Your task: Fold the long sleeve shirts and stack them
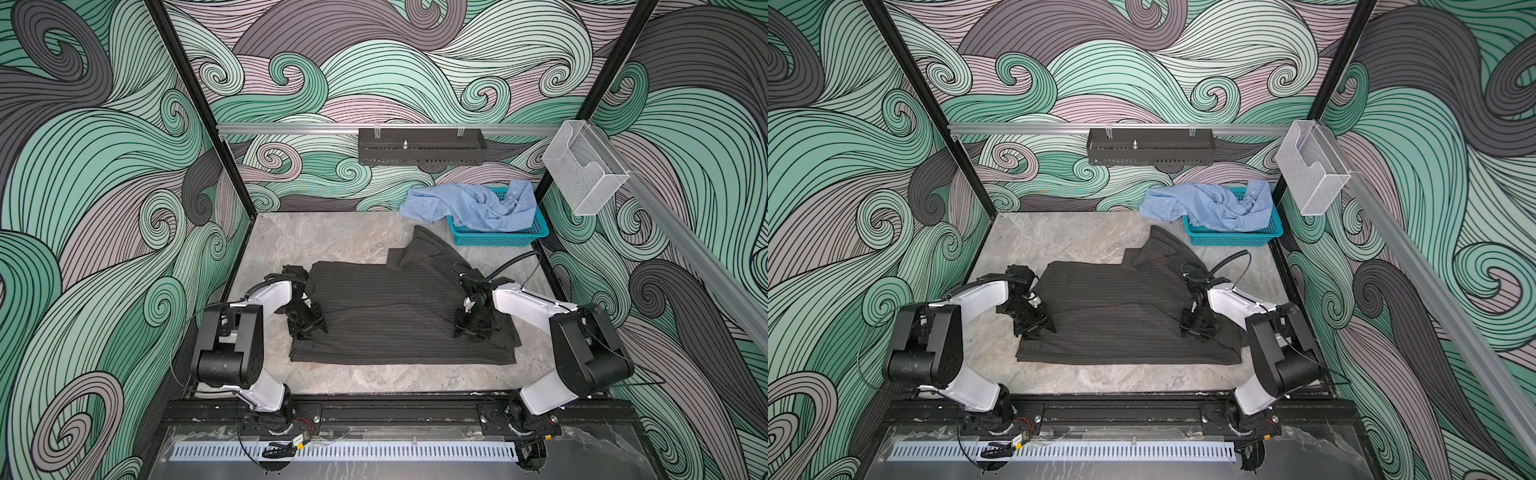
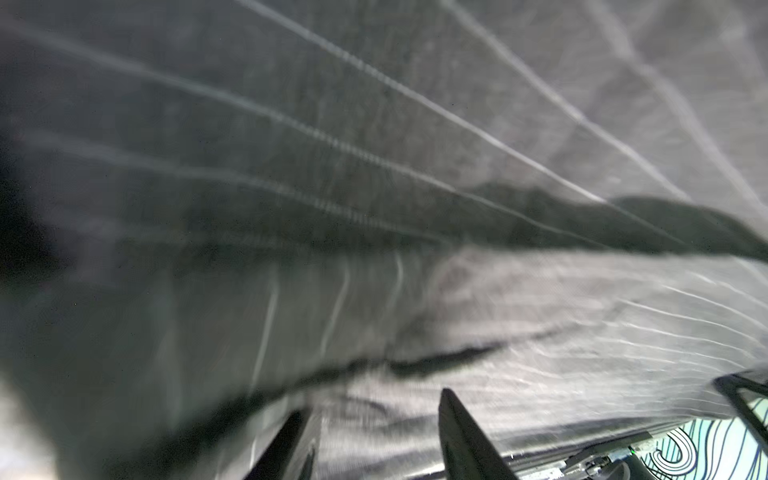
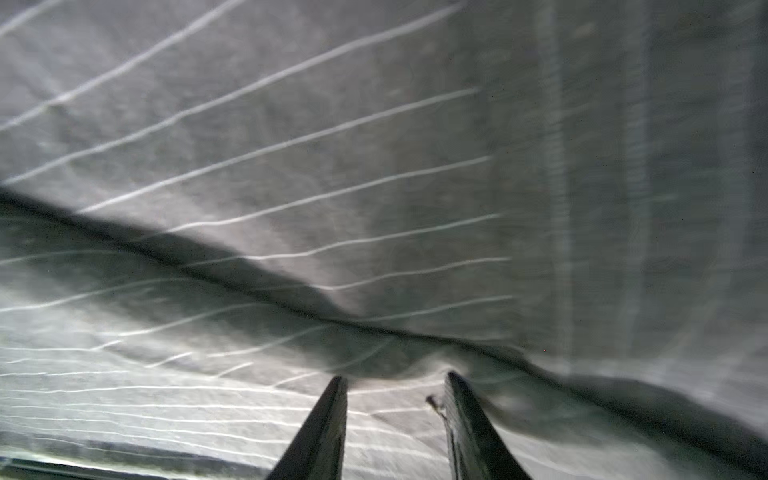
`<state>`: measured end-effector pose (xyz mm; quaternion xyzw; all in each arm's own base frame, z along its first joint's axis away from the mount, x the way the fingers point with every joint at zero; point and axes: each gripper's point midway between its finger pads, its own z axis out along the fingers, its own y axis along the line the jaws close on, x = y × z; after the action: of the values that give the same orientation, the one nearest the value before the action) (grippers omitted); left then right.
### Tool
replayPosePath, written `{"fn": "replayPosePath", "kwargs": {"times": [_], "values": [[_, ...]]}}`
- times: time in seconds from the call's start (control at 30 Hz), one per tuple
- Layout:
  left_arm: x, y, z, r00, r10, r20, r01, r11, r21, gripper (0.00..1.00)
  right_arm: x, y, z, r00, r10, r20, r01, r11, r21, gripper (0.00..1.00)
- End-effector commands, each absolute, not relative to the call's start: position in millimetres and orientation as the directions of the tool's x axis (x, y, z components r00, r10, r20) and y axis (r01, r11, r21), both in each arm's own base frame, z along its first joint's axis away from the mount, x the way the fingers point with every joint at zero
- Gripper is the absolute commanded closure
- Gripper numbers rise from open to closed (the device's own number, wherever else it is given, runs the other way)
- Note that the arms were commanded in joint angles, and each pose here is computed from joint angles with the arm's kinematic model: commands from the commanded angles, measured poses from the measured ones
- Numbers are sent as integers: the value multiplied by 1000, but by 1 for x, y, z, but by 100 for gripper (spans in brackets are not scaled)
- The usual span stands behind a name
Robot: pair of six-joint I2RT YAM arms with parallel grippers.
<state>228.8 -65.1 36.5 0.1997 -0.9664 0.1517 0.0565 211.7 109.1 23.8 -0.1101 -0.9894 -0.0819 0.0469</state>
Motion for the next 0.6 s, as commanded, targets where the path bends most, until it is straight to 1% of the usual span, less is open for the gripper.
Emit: {"fn": "replayPosePath", "kwargs": {"times": [0.0,0.1,0.17,0.23,0.3,0.37,0.43,0.57], "values": [[260,-60,89,-925,-380,23,-368,877,-307,48,236,104,69,-978,205,-27,199,969,143,57],[299,-49,128,-921,-370,-121,-323,900,-293,45,278,108,109,-969,192,-157,169,974,151,55],[328,-43,141,-913,-366,-180,-304,905,-296,44,306,113,124,-965,173,-199,146,978,146,54],[359,-38,147,-908,-359,-215,-286,907,-308,44,331,118,132,-964,148,-219,121,984,132,53],[388,-34,143,-918,-339,-207,-270,914,-302,43,369,120,137,-960,106,-260,86,992,88,50],[408,-31,131,-936,-325,-132,-276,915,-293,43,397,122,135,-956,61,-286,49,997,52,49],[424,-30,113,-949,-307,-64,-280,921,-272,44,425,125,130,-953,18,-301,12,1000,24,48],[446,-28,78,-955,-296,-22,-280,925,-255,44,471,142,112,-949,-6,-314,-16,999,32,46]]}}
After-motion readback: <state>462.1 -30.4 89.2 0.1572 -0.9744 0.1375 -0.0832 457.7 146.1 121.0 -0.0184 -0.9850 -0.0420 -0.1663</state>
